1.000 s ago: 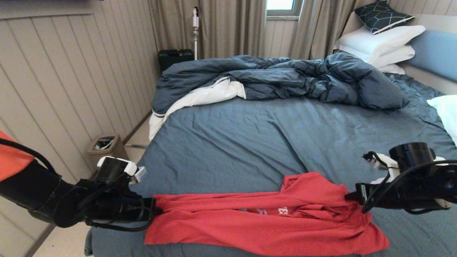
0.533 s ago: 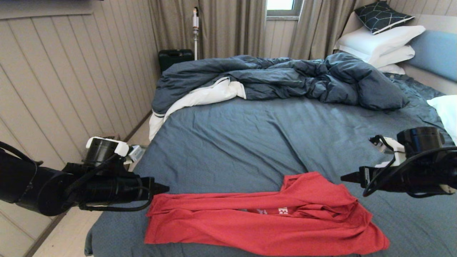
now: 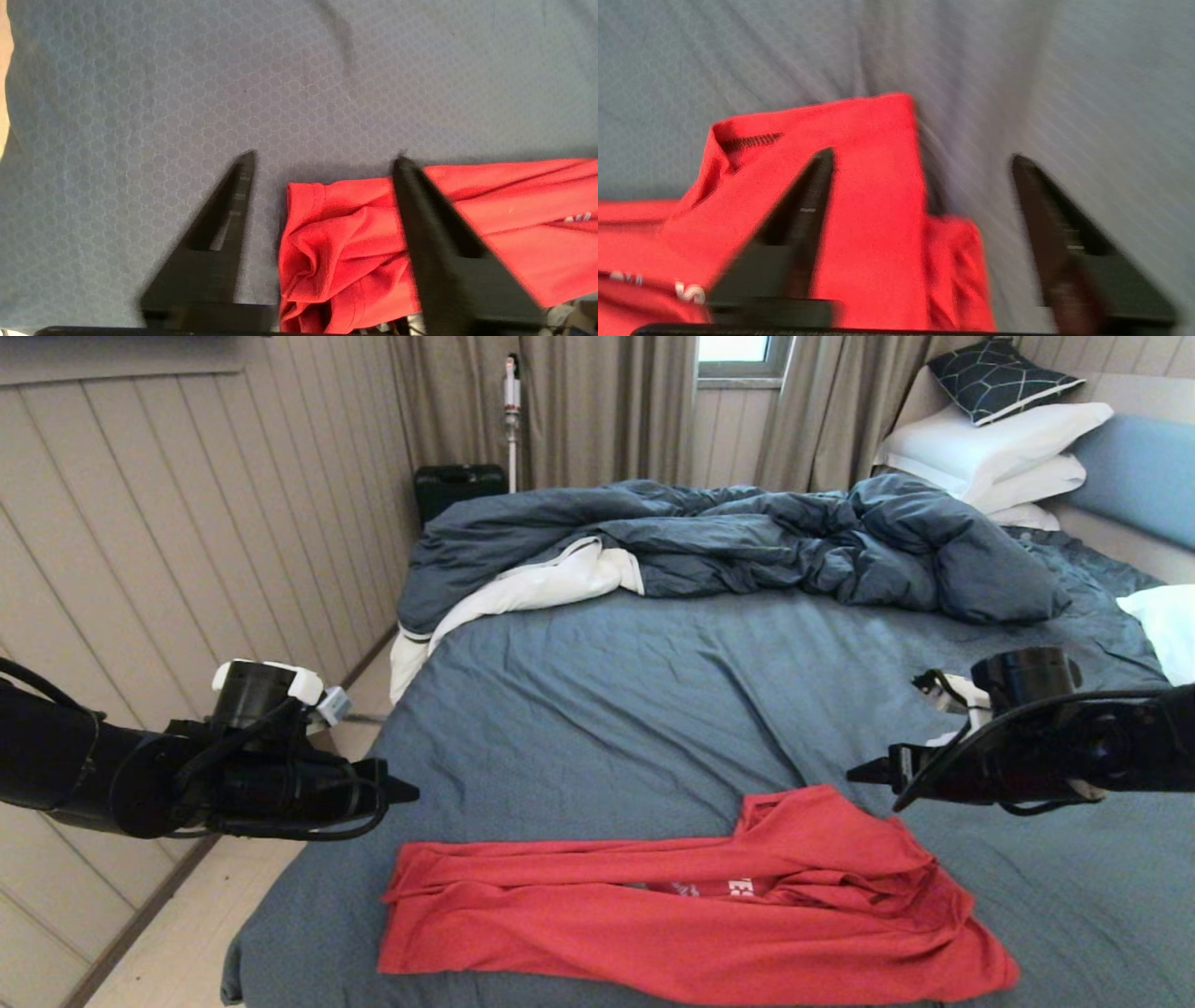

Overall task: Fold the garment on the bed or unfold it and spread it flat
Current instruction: Fold the red T-shirt

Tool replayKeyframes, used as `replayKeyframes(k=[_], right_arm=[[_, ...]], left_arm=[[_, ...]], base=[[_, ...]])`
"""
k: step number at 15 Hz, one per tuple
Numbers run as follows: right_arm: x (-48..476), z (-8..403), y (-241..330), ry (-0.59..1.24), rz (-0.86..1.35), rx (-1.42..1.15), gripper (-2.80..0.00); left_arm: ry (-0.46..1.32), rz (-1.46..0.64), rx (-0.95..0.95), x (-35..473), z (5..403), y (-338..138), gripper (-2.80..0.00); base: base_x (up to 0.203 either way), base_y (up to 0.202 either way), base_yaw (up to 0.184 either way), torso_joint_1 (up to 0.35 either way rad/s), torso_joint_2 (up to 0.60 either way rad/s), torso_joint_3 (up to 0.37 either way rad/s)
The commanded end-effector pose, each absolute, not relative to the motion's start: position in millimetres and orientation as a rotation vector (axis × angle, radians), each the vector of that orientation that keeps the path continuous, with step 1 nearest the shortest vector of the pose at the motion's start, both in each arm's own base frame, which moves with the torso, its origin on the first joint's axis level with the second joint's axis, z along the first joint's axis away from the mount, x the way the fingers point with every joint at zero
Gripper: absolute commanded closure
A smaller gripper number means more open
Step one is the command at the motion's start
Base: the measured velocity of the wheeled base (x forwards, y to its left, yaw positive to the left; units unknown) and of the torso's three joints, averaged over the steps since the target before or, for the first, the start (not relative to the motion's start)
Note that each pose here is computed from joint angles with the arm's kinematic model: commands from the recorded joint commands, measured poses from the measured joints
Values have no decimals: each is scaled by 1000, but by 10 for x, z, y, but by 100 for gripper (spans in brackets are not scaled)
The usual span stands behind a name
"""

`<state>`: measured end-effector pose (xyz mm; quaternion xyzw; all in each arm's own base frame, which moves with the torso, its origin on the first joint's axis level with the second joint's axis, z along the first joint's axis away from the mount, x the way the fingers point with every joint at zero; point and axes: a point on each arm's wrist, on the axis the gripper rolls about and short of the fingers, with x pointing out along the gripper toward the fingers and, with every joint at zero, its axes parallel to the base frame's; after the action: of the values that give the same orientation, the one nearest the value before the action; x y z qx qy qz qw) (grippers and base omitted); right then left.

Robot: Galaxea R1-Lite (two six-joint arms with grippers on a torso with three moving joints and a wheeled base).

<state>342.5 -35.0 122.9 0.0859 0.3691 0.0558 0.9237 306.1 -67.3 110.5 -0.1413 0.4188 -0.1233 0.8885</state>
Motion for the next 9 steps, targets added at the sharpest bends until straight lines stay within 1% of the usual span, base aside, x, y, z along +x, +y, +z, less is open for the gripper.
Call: replayKeyframes(k=[1,6,9], right_arm=[[3543,1096,-275,788,137,172,0],[3665,952,-220,817,149,168,0],[3666,980,-221,809,144,170,0]], left_arm=[[872,-242,-309,3086,1088,-647,0],[862,-197,-345,2824,1157,-470,0],[848,-187,-354,2771,1197,-424,0]], base=[[0,0,0,0,0,0],[0,0,0,0,0,0],[0,0,0,0,0,0]])
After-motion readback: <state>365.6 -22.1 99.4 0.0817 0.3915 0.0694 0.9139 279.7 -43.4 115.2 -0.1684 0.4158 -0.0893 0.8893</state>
